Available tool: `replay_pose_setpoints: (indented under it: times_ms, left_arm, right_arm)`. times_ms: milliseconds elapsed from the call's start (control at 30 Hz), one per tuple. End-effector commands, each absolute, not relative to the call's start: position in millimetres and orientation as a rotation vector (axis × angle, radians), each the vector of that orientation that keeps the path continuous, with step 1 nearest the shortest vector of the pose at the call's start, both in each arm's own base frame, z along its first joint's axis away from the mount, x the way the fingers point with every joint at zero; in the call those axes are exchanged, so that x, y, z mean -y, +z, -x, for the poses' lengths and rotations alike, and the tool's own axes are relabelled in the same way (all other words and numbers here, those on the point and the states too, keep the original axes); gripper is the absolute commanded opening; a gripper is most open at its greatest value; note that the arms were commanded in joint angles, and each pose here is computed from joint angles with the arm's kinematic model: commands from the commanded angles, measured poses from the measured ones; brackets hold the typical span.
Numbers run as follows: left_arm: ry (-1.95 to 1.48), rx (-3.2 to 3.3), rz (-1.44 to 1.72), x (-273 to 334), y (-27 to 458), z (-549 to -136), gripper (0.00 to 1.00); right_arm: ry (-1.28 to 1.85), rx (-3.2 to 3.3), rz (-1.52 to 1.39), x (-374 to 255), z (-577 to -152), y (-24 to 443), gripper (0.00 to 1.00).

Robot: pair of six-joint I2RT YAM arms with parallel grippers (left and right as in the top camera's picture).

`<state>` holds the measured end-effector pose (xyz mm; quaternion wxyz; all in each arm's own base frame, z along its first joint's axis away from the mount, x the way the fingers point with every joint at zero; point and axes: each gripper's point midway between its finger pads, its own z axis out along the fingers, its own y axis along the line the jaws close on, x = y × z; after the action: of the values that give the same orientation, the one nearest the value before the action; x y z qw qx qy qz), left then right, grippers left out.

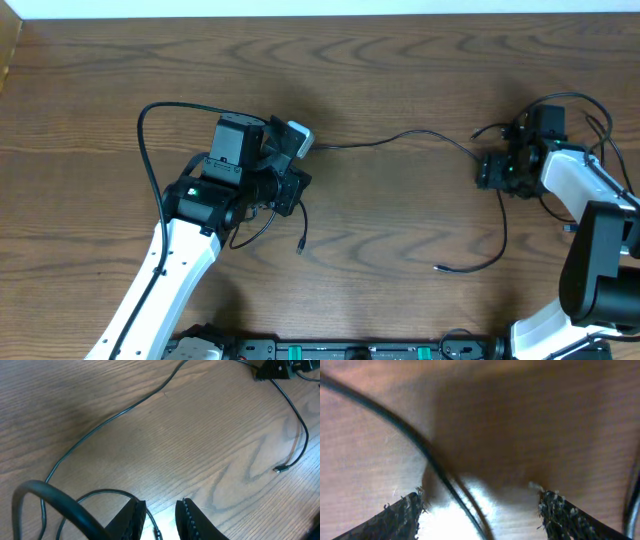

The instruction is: Untangle cables

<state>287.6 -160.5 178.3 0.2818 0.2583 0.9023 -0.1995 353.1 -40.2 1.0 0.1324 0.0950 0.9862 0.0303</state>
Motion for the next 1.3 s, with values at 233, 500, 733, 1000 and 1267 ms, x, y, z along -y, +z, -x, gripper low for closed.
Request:
replay_pose_setpoints:
  times_ms: [233,500,733,1000,1267]
  left_arm:
    - [-0.524,-2.395,-0.682,161,188,-292,0.26]
    - [-0.525,-2.398,-0.682,161,188,-292,0.26]
    - [-0.526,-2.399,-0.677,161,188,-292,0.26]
    - [-0.525,-2.399,-0.677,161,188,-292,0.26]
    - [-0.525,-2.4,-0.677,161,188,-292,0.26]
  right_arm:
    - [0.091,-2.823,-0.458,78,-355,-38,0.66]
    - [0.064,-2.806,-0.712,140,-335,-79,0.62]
    - [0.099,-2.722,-0.87,194,-312,-77,0.63]
    - [0.136,-2.604,-0.958,224,-309,-70,0.62]
    - [0.067,-2.508,-1.019,258,-309,-61,0.58]
